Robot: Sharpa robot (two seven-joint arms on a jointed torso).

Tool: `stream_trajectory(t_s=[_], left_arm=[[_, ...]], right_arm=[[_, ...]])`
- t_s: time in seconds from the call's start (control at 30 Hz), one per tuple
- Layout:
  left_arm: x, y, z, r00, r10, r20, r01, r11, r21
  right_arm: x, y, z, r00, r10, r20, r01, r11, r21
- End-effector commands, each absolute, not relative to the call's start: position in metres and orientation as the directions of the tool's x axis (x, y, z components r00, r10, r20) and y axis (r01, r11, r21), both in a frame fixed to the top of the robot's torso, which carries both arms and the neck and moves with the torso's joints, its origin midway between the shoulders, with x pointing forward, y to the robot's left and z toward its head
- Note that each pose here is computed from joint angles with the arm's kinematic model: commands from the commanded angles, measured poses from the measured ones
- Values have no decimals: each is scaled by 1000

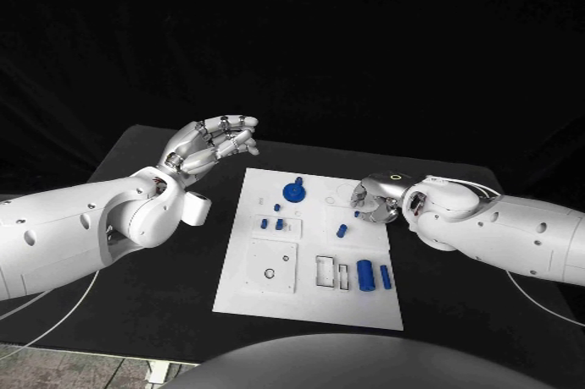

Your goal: Assemble the parts on the task board

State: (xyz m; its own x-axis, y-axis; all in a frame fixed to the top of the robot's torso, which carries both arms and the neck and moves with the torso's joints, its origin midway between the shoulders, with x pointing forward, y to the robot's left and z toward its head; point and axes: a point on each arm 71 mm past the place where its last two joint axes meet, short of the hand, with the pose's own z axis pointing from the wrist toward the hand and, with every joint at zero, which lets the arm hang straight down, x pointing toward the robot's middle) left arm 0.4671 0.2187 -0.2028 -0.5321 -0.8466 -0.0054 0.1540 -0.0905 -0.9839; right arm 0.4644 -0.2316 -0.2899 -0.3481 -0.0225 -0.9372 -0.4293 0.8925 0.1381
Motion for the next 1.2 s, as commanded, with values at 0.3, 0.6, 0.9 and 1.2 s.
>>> stream_trajectory(t_s=[0.3, 0.6, 0.9, 1.2], left_arm=[[467, 217, -203, -550, -835, 9, 143, -104, -984], [467, 217, -206, -554, -833, 8, 134, -99, -986], [467, 217, -208, -558, -830, 5, 127, -92, -988], [468, 218, -209, -559, -829, 4, 119, -85, -989]], right_arm=[[463, -230, -302, -360, -5, -933, -442, 882, 165], [460, -225, -310, -367, 21, -930, -448, 872, 196], [459, -225, -313, -371, 39, -928, -439, 873, 212], [460, -226, -311, -354, 64, -933, -432, 873, 224]])
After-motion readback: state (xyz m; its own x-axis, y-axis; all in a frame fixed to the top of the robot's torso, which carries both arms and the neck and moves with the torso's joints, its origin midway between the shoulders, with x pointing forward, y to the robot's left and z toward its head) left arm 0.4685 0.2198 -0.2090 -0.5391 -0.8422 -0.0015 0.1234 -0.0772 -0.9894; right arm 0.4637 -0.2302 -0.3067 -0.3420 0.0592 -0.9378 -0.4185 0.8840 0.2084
